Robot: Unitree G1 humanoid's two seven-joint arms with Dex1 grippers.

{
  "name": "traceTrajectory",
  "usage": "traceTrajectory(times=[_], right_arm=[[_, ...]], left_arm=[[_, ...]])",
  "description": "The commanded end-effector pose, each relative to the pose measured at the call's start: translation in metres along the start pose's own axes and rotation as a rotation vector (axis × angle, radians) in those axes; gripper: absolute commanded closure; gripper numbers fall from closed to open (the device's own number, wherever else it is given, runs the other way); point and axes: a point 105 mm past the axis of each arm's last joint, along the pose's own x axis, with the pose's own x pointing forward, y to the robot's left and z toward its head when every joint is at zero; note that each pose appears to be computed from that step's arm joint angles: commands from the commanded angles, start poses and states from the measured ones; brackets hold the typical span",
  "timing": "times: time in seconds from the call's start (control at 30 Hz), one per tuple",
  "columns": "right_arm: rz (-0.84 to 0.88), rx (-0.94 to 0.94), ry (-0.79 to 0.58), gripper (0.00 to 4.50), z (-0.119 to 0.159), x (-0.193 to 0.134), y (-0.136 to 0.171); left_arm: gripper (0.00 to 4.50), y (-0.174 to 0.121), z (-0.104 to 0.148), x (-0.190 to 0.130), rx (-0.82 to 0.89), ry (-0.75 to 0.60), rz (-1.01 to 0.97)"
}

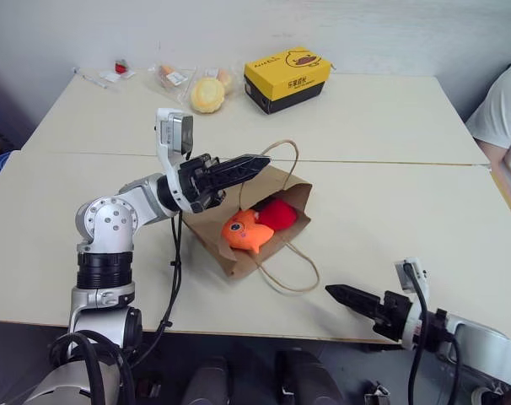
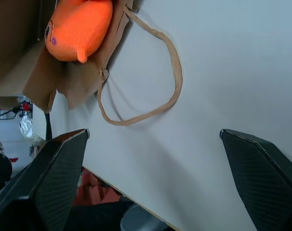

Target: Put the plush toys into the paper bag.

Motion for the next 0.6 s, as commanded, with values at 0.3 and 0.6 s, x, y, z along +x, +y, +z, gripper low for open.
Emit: traceTrajectory(times=[0.3, 0.6], right_arm=[[0.081, 0.150, -0.062, 0.04, 0.006, 0.052, 0.030], [0.073, 0.125, -0.203, 2.42, 0.038, 0.054, 0.031]], left_arm=[[4.50, -0.004, 0.012, 0.005, 0.047, -0.054, -0.015], [4.50, -0.004, 0.013, 0.003, 0.055, -0.055, -0.009]])
